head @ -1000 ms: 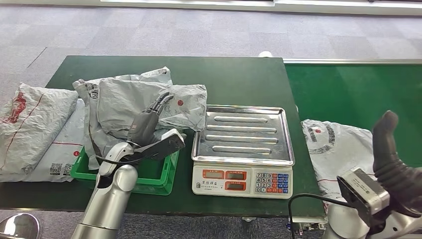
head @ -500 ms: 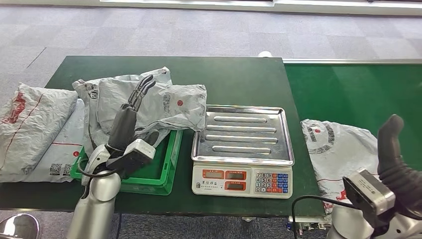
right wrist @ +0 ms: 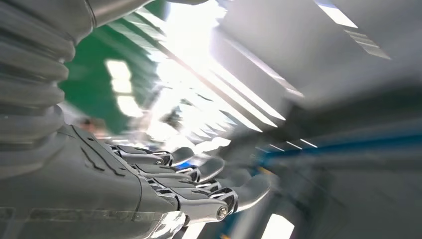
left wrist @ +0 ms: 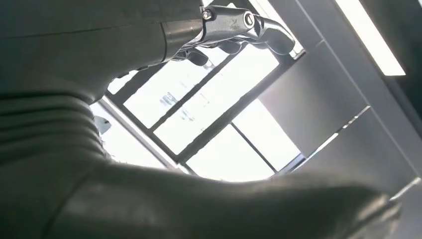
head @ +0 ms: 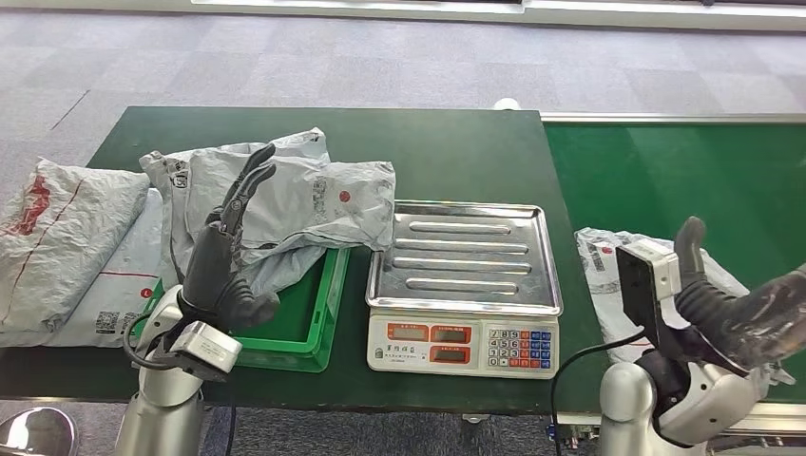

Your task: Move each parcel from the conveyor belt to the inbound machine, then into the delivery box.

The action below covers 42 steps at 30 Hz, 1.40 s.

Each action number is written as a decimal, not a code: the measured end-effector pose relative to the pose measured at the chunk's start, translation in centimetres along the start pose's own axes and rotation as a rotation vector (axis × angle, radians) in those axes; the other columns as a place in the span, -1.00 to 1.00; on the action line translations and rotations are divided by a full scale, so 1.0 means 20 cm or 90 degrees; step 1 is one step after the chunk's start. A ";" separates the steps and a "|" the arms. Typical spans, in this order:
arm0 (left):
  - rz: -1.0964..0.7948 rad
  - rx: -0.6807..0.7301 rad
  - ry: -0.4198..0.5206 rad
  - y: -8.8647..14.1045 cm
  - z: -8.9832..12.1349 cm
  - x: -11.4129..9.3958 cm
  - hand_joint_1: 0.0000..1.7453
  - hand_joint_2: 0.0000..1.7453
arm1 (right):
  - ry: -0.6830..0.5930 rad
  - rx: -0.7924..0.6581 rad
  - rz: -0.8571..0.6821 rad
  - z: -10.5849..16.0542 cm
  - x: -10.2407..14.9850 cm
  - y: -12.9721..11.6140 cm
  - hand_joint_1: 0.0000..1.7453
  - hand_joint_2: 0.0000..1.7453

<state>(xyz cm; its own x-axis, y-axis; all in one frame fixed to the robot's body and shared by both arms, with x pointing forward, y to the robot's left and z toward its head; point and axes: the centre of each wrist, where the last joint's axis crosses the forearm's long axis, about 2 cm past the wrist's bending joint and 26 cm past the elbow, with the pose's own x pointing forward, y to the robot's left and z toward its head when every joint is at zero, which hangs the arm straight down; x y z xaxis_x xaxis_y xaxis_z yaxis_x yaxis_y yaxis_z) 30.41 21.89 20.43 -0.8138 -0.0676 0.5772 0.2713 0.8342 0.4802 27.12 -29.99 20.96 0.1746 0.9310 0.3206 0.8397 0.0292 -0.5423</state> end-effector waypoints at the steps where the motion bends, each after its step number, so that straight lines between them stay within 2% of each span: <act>1: 0.005 -0.003 -0.009 -0.01 0.00 0.02 -1.00 1.00 | 0.033 0.035 0.033 0.02 -0.05 0.06 -1.00 1.00; 5: 0.023 -0.008 -0.030 -0.05 0.00 0.06 -1.00 1.00 | 0.117 0.166 0.141 0.08 -0.28 0.27 -1.00 1.00; 7: 0.025 -0.008 -0.030 -0.06 0.00 0.06 -1.00 1.00 | 0.139 0.207 0.170 0.09 -0.36 0.33 -1.00 1.00; 11: 0.026 -0.008 -0.028 -0.07 0.00 0.06 -1.00 1.00 | 0.150 0.226 0.182 0.10 -0.40 0.36 -1.00 1.00; 16: 0.033 0.000 -0.023 -0.07 0.02 0.06 -1.00 1.00 | 0.219 0.332 0.249 0.20 -0.60 0.46 -1.00 1.00; 20: 0.034 -0.001 -0.023 -0.08 0.02 0.06 -1.00 1.00 | 0.262 0.375 0.263 0.23 -0.70 0.47 -1.00 1.00; 29: 0.039 -0.008 -0.020 -0.08 0.01 0.07 -1.00 1.00 | 0.357 0.567 0.177 0.33 -0.82 0.50 -1.00 1.00; 33: 0.039 -0.013 -0.018 -0.08 0.01 0.07 -1.00 1.00 | 0.392 0.660 0.168 0.39 -0.85 0.50 -1.00 1.00; 39: 0.033 -0.017 -0.011 -0.09 0.00 0.07 -1.00 1.00 | 0.400 0.741 0.182 0.47 -0.87 0.49 -1.00 1.00; 40: 0.030 -0.018 -0.008 -0.09 0.00 0.07 -1.00 1.00 | 0.401 0.747 0.185 0.47 -0.87 0.49 -0.90 1.00; 42: 0.025 -0.018 -0.004 -0.09 0.00 0.07 -1.00 1.00 | 0.402 0.758 0.187 0.48 -0.87 0.49 0.10 1.00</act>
<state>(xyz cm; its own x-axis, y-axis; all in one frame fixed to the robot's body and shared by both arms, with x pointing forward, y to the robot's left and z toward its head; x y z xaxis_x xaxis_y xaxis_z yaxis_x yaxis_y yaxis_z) 28.80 20.26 20.40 -0.8054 -0.0326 0.5919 0.3168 0.8202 0.4763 27.37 -42.30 2.56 0.7370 0.6455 0.2002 -0.1555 0.4503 -0.8792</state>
